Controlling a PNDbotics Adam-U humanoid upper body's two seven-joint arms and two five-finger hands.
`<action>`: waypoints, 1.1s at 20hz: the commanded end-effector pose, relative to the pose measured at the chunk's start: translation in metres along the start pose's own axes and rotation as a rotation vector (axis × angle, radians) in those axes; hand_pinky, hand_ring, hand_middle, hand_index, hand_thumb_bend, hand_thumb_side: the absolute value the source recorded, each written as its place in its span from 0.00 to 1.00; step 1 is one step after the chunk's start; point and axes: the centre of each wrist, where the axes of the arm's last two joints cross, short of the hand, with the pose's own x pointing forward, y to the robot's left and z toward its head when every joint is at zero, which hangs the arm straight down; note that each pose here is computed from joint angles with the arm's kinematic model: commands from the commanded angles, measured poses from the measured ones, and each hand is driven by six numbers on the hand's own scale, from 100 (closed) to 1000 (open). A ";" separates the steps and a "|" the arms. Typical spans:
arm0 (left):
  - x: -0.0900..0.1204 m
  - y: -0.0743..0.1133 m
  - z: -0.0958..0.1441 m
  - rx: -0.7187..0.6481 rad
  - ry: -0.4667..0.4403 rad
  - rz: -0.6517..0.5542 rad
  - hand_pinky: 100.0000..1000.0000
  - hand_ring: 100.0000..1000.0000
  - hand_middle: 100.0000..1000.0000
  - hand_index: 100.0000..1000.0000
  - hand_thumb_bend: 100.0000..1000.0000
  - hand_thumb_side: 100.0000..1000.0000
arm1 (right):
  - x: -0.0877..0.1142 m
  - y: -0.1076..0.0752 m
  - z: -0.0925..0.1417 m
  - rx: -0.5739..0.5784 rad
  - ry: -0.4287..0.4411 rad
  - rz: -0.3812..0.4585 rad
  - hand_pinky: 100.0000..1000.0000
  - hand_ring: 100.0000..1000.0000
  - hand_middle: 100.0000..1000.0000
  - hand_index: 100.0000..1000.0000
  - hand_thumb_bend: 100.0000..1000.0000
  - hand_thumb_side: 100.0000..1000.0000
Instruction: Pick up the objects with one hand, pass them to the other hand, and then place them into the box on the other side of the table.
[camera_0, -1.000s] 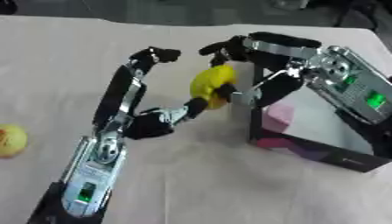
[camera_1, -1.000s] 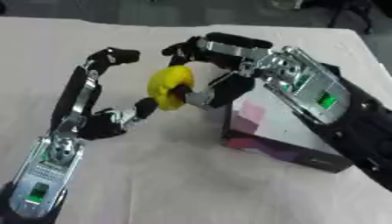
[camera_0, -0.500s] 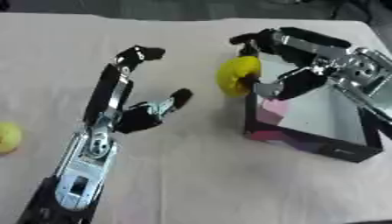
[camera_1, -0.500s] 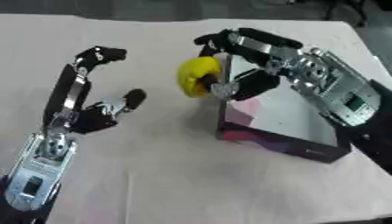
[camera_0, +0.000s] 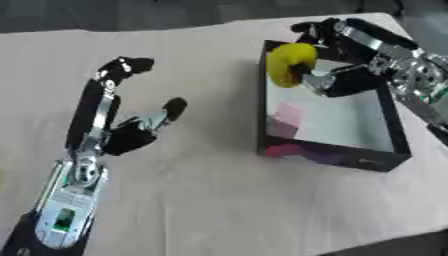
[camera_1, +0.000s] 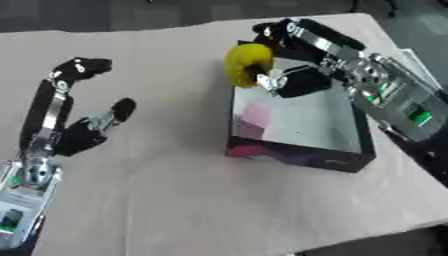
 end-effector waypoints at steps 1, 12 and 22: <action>0.002 0.010 -0.002 0.018 -0.009 -0.011 0.82 0.75 0.65 0.78 0.64 0.76 | -0.005 -0.019 0.003 -0.078 0.038 0.048 0.92 1.00 0.44 0.51 0.00 0.00; -0.001 0.010 0.000 0.015 0.010 -0.010 0.82 0.74 0.64 0.78 0.63 0.76 | -0.057 -0.031 0.018 -0.271 0.222 0.086 0.91 1.00 0.44 0.51 0.00 0.00; 0.001 0.012 -0.002 0.028 0.007 -0.006 0.81 0.74 0.64 0.78 0.63 0.76 | -0.080 -0.024 0.025 -0.254 0.256 0.186 0.91 1.00 0.59 0.67 0.00 0.00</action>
